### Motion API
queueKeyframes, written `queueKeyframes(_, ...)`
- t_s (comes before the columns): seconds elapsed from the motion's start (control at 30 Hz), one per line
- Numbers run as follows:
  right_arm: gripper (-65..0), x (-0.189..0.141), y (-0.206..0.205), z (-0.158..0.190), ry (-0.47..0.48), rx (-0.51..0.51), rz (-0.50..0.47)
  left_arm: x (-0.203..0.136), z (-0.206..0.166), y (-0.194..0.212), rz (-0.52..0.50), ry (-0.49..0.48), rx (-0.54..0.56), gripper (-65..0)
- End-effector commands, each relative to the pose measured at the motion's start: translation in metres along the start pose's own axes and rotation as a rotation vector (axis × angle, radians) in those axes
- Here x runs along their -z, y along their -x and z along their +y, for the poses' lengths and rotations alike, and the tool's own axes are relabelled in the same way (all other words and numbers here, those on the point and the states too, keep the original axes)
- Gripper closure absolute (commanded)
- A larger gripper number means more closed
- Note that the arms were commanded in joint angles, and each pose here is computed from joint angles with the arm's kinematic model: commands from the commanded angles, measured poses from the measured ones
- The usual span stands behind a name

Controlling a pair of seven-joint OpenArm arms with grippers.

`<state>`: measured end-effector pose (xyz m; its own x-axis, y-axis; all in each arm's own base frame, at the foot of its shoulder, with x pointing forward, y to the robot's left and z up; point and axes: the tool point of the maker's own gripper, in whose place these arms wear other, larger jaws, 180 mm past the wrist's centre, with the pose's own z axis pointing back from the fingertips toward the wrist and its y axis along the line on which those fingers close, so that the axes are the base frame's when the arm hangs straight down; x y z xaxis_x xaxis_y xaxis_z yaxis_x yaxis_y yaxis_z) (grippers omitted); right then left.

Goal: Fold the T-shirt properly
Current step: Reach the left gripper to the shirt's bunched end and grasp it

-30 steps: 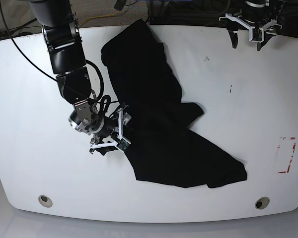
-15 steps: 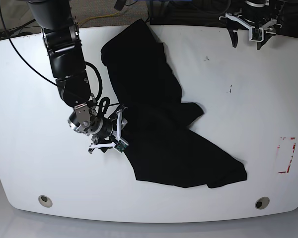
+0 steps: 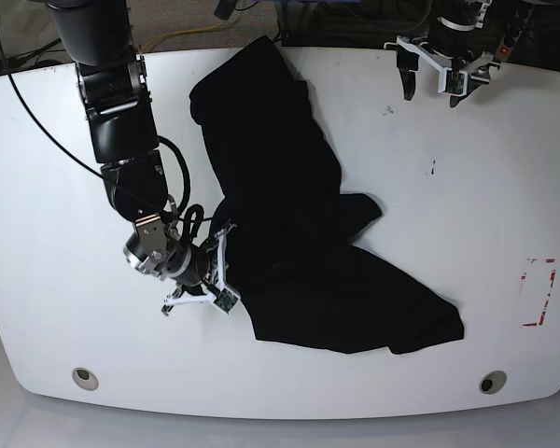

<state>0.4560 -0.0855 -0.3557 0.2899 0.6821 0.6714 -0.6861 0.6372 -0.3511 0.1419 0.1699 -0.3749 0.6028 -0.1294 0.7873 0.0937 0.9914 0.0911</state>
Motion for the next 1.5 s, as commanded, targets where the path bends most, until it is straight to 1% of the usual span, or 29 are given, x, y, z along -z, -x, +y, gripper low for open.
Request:
queueKeyframes(0.0, 0.0, -0.016, -0.059, -0.036, 0.088, -0.039, -0.112, 0.004, -0.01, -0.015, -0.04, 0.025, -0.002, -42.8)
queueKeyframes(0.1, 0.0, -0.029, -0.092, -0.056, 0.135, -0.074, -0.172, 0.011, -0.023, -0.019, -0.03, 0.062, -0.007, -42.8)
queueKeyframes(0.2, 0.0, -0.043, -0.117, -0.073, 0.179, -0.108, -0.203, 0.016, -0.039, -0.018, -0.001, 0.107, -0.006, -42.8)
queueKeyframes(0.3, 0.0, -0.06, -0.145, -0.092, 0.231, -0.142, -0.23, 0.021, -0.06, -0.022, 0.005, 0.162, -0.006, -42.8)
queueKeyframes(0.37, 0.0, -0.071, -0.162, -0.103, 0.262, -0.161, -0.253, 0.022, -0.071, -0.026, 0.0, 0.192, -0.005, -42.8)
queueKeyframes(0.47, 0.0, -0.084, -0.179, -0.116, 0.301, -0.181, -0.265, 0.025, -0.097, -0.035, -0.024, 0.262, -0.003, -42.8)
queueKeyframes(0.53, 0.0, -0.088, -0.185, -0.122, 0.314, -0.185, -0.272, 0.027, -0.115, -0.045, -0.047, 0.311, 0.003, -42.8)
queueKeyframes(0.67, 0.0, -0.089, -0.187, -0.123, 0.315, -0.186, -0.274, 0.032, -0.141, -0.055, -0.042, 0.383, 0.026, -42.8)
queueKeyframes(0.8, 0.0, -0.088, -0.185, -0.121, 0.311, -0.185, -0.271, 0.042, -0.161, -0.053, -0.027, 0.431, 0.055, -42.8)
queueKeyframes(0.93, 0.0, -0.088, -0.181, -0.123, 0.314, -0.183, -0.262, 0.049, -0.18, -0.041, 0.003, 0.483, 0.095, -42.8)
queueKeyframes(1.13, 0.0, -0.088, -0.18, -0.124, 0.316, -0.182, -0.262, 0.059, -0.187, -0.025, 0.048, 0.499, 0.124, -42.2)
queueKeyframes(1.2, 0.0, -0.088, -0.18, -0.124, 0.316, -0.182, -0.262, 0.062, -0.187, -0.025, 0.048, 0.498, 0.132, -41.5)
queueKeyframes(1.23, 0.0, -0.088, -0.18, -0.124, 0.316, -0.182, -0.262, 0.064, -0.187, -0.026, 0.046, 0.497, 0.135, -39.3)
queueKeyframes(1.27, 0.0, -0.089, -0.181, -0.125, 0.317, -0.183, -0.263, 0.066, -0.185, -0.027, 0.043, 0.49, 0.137, -35.4)
queueKeyframes(1.3, 0.0, -0.089, -0.181, -0.125, 0.317, -0.183, -0.263, 0.068, -0.183, -0.025, 0.049, 0.484, 0.137, -30.6)
queueKeyframes(1.37, 0.0, -0.089, -0.182, -0.125, 0.319, -0.184, -0.264, 0.073, -0.179, -0.01, 0.09, 0.473, 0.145, -17.4)
queueKeyframes(1.47, 0.0, -0.09, -0.183, -0.127, 0.323, -0.186, -0.264, 0.086, -0.165, 0.005, 0.134, 0.432, 0.151, -5.0)
